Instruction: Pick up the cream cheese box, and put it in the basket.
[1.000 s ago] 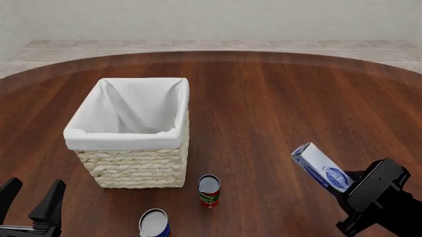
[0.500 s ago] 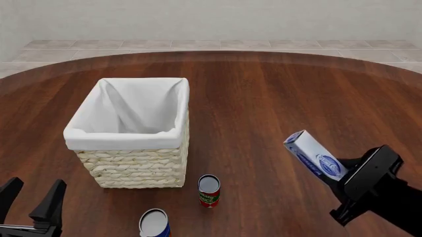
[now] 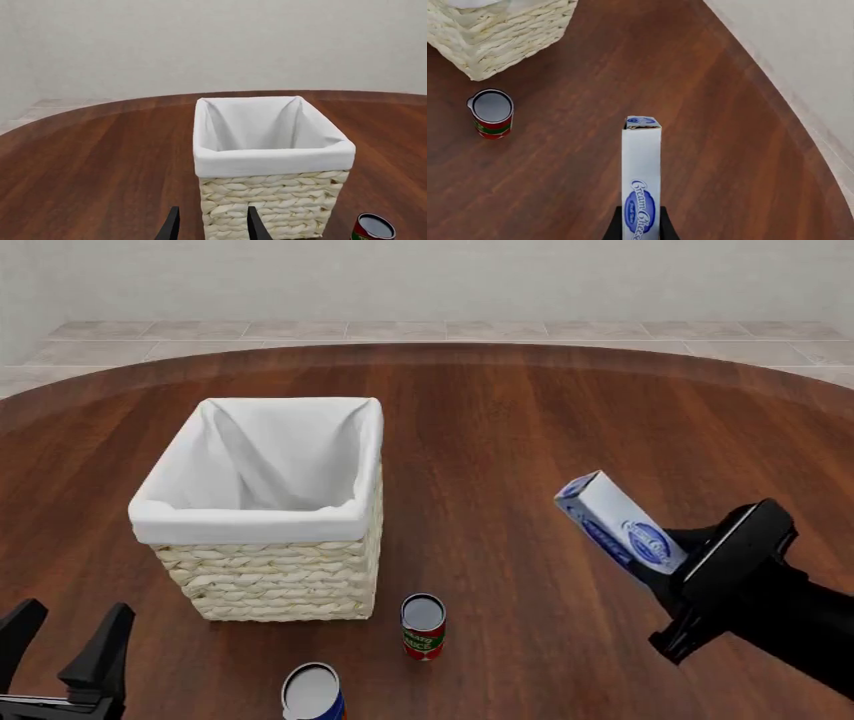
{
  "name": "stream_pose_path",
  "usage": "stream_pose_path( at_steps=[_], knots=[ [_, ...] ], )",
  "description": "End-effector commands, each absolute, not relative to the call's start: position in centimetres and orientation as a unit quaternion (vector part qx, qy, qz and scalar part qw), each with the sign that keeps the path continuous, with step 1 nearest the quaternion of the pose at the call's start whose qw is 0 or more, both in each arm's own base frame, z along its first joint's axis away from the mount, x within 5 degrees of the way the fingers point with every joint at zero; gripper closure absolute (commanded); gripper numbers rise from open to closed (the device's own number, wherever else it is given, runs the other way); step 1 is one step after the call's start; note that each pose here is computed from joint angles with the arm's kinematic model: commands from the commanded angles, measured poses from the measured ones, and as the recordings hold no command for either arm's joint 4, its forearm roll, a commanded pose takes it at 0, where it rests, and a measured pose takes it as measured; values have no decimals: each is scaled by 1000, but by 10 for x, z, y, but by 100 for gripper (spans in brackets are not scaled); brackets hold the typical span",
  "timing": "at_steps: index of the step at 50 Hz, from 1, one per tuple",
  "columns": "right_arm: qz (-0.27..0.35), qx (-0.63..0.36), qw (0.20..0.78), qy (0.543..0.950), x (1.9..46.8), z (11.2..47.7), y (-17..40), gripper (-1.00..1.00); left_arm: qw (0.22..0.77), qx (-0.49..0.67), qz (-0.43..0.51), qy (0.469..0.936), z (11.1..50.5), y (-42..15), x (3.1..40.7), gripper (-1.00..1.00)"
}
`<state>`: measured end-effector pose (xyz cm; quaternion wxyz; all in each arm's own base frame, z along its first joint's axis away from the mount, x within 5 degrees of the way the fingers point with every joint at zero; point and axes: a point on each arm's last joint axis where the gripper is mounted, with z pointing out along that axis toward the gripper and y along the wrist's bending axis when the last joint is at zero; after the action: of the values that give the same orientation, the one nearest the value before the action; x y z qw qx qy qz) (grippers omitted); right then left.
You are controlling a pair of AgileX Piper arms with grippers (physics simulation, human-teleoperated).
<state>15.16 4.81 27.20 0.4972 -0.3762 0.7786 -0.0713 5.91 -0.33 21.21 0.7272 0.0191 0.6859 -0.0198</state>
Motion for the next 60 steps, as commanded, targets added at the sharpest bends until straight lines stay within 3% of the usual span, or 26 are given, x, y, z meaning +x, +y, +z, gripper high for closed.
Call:
stream_pose_path(
  at_steps=[1,60],
  knots=[
    [-57,-375,518,767,157,284,57,100,727,20,-20,686,212,-3,59,-100],
    [-19,-418,553,720,175,306,93,100,733,22,-22,679,213,-3,56,-100]
  ],
)
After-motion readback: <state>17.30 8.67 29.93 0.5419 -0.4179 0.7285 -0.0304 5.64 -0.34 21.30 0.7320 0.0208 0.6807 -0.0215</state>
